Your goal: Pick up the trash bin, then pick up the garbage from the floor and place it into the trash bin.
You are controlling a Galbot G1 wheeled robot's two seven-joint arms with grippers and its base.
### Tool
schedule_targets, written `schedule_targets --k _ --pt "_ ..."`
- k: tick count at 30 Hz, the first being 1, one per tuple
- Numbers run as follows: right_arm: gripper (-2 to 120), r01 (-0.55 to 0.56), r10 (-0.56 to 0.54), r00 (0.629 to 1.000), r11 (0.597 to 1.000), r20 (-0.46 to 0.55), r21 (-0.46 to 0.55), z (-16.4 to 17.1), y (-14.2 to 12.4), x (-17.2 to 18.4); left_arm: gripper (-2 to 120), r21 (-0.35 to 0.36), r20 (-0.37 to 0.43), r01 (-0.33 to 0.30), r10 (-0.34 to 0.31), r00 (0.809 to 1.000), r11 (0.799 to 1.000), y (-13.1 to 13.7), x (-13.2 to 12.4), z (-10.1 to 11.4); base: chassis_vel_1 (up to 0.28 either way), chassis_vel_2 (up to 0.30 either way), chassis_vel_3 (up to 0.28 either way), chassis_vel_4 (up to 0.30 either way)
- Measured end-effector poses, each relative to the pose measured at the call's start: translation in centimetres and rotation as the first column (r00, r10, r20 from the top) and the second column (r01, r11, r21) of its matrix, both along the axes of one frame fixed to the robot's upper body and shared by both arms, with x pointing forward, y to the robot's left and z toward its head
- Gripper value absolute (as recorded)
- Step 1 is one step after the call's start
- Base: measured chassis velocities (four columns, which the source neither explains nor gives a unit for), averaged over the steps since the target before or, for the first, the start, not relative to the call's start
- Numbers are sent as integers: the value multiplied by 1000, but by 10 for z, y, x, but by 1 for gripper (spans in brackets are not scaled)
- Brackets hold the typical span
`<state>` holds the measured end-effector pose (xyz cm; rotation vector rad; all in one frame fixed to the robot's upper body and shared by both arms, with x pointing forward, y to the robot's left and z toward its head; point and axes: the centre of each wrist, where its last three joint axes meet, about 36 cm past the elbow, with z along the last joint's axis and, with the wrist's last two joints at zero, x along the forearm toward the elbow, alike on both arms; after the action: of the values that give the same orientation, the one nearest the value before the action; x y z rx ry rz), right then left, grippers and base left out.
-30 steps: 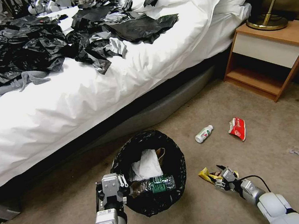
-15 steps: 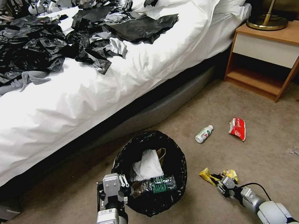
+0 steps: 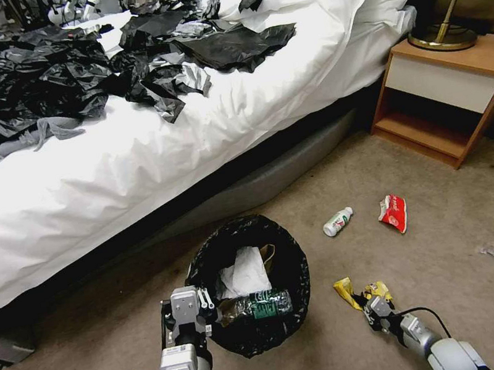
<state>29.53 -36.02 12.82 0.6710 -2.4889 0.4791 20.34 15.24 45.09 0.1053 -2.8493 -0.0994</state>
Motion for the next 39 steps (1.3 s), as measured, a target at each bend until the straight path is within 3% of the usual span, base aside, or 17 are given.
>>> schedule_targets --k 7,8,10,11,13,14,16,17,19,20,22,23,25,29,33,39 --pt "0 64 -70 991 997 112 54 22 10 7 1 -3 1 1 -1 1000 1000 0 0 0 0 0 0 0" --pt "0 82 -107 969 990 221 118 47 18 16 1 -5 -1 1 -1 1000 1000 0 1 -1 0 0 0 0" --pt "0 82 -116 957 987 265 136 58 21 20 1 -5 -2 1 -1 1000 1000 0 1 -2 0 0 0 0" --pt "0 69 -130 920 982 370 174 88 27 28 1 -5 -4 1 -1 1000 1000 0 2 -3 0 0 0 0" --pt "0 38 -141 870 975 473 221 127 37 34 1 -10 -6 6 -6 1000 1000 -2 2 -4 0 0 0 0" --pt "0 38 -141 870 975 473 221 127 37 34 1 -10 -6 6 -6 1000 1000 -2 2 -4 0 0 0 0" --pt "0 -40 -129 801 963 585 268 180 57 39 1 -15 -12 14 -14 1000 1000 -4 3 -7 0 0 0 0" --pt "0 -40 -129 801 963 585 268 180 57 39 1 -15 -12 14 -14 1000 1000 -4 3 -7 0 0 0 0" --pt "0 -121 -107 749 949 654 293 218 78 36 1 -23 -18 22 -22 1000 1000 -5 3 -8 0 0 0 0" --pt "0 -121 -107 749 949 654 293 218 78 36 1 -23 -18 22 -22 1000 1000 -5 3 -8 0 0 0 0" --pt "0 -204 -75 706 931 705 303 248 100 27 1 -28 -22 27 -27 999 999 -5 3 -8 0 0 0 0" --pt "0 -204 -75 706 931 705 303 248 100 27 1 -28 -22 27 -27 999 999 -5 3 -8 0 0 0 0" --pt "0 -272 -48 669 913 742 304 273 120 17 1 -32 -26 30 -31 999 999 -5 2 -8 0 0 0 0" --pt "0 -325 -17 653 896 757 301 286 136 4 1 -35 -30 34 -35 999 999 -6 1 -8 0 0 0 0" --pt "0 -382 47 673 876 738 293 280 155 -15 1 -41 -36 40 -41 998 998 -8 0 -9 0 0 0 0" --pt "0 -425 135 719 861 682 279 244 175 -36 1 -45 -32 44 -46 998 998 -9 -1 -7 0 0 0 0"
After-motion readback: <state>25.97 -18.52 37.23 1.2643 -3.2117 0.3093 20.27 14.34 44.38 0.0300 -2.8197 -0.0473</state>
